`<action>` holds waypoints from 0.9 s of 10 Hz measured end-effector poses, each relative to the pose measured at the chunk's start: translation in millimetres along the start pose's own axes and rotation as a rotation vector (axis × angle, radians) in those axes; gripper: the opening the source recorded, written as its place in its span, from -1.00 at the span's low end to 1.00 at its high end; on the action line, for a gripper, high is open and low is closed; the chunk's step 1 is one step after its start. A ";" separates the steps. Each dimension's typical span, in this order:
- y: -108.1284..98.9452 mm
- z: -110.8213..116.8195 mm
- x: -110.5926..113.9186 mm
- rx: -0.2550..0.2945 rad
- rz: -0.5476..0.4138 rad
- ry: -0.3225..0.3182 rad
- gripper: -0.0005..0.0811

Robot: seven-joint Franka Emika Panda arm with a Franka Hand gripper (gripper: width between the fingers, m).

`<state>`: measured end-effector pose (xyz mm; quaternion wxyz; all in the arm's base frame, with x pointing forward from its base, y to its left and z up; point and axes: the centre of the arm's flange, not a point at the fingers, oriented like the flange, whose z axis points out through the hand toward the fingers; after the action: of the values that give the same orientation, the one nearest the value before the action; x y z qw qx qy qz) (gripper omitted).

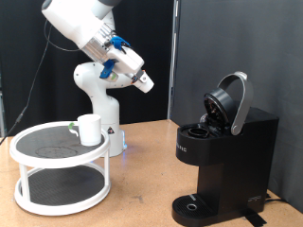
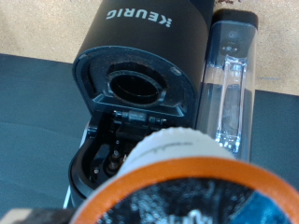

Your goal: Make a cup of coffee with the keurig machine

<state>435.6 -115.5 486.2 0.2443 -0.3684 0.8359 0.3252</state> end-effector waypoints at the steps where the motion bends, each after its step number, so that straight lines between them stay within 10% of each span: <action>1: 1.2 0.8 0.1 -0.012 0.001 -0.003 -0.02; 9: 19.2 50.6 -64.7 -0.059 0.140 -0.036 -0.02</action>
<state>468.7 -39.3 501.2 0.2250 -0.3100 0.8453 0.3725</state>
